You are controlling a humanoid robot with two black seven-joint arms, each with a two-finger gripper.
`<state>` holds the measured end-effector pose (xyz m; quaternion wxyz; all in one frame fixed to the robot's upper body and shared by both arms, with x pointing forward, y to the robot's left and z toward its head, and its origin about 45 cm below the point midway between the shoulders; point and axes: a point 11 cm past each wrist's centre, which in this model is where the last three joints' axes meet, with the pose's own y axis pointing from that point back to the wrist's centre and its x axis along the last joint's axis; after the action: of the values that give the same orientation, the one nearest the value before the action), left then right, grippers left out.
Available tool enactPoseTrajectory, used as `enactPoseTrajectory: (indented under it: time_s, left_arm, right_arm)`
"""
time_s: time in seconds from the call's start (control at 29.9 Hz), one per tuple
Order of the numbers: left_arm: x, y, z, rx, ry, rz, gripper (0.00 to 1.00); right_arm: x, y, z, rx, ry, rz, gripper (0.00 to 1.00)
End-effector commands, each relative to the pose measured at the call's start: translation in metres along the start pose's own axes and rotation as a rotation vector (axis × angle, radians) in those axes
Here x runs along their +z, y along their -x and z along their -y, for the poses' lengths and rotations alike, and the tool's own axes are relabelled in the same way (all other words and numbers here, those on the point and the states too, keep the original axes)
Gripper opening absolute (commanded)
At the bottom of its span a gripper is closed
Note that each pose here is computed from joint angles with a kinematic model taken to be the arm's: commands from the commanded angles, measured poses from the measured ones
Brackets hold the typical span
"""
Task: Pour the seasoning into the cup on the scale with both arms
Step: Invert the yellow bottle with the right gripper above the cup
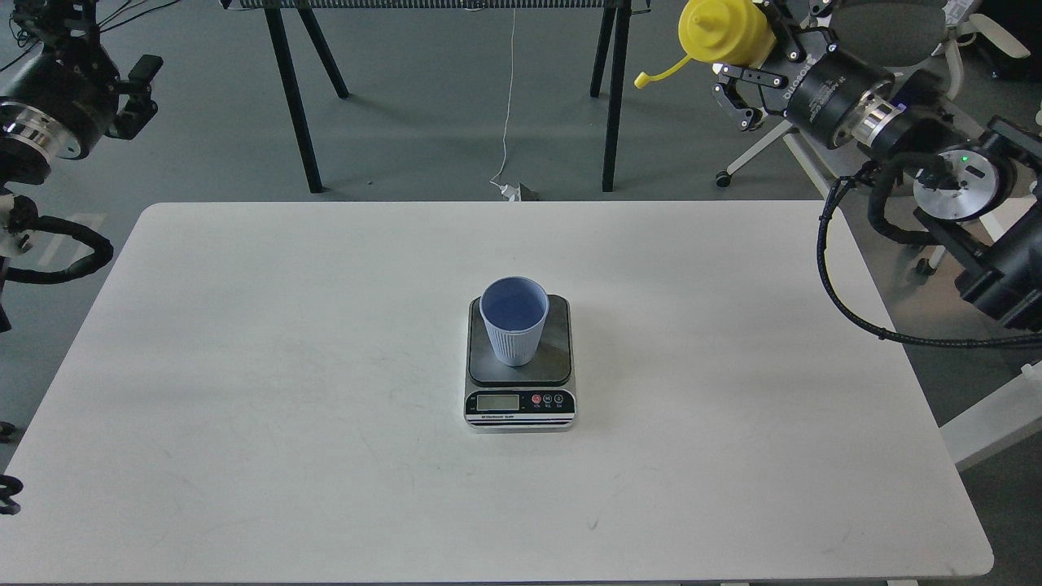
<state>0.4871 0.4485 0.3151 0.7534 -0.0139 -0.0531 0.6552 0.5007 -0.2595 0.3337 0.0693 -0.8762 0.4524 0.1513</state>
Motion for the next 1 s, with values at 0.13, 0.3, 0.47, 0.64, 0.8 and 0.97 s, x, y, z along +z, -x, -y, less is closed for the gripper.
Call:
enactPoseTrajectory:
  time_s: [0.13,0.3,0.47,0.64,0.8,0.97]
  left_arm:
    - [-0.006,-0.001,-0.003,0.004,-0.011,-0.003,1.0]
    - [-0.007,0.001,-0.002,-0.001,-0.012,-0.005,1.0]
    - [-0.008,0.002,-0.002,-0.002,-0.012,-0.008,1.0]
    - [-0.009,0.002,-0.003,-0.003,-0.016,-0.008,1.0]
    - [-0.015,0.001,-0.006,0.001,-0.025,-0.015,1.0]
    - [-0.016,0.001,-0.007,0.003,-0.024,-0.019,1.0]
  right_arm:
    - [0.03,0.044,0.049,-0.065,0.178,-0.286,0.07]
    - [0.063,0.076,0.073,-0.105,0.307,-0.543,0.07]
    - [0.079,0.095,0.086,-0.132,0.374,-0.753,0.08]
    - [0.083,0.106,0.095,-0.15,0.4,-0.948,0.08]
    - [0.084,0.121,0.103,-0.183,0.406,-1.093,0.08]
    - [0.082,0.126,0.109,-0.179,0.408,-1.199,0.08]
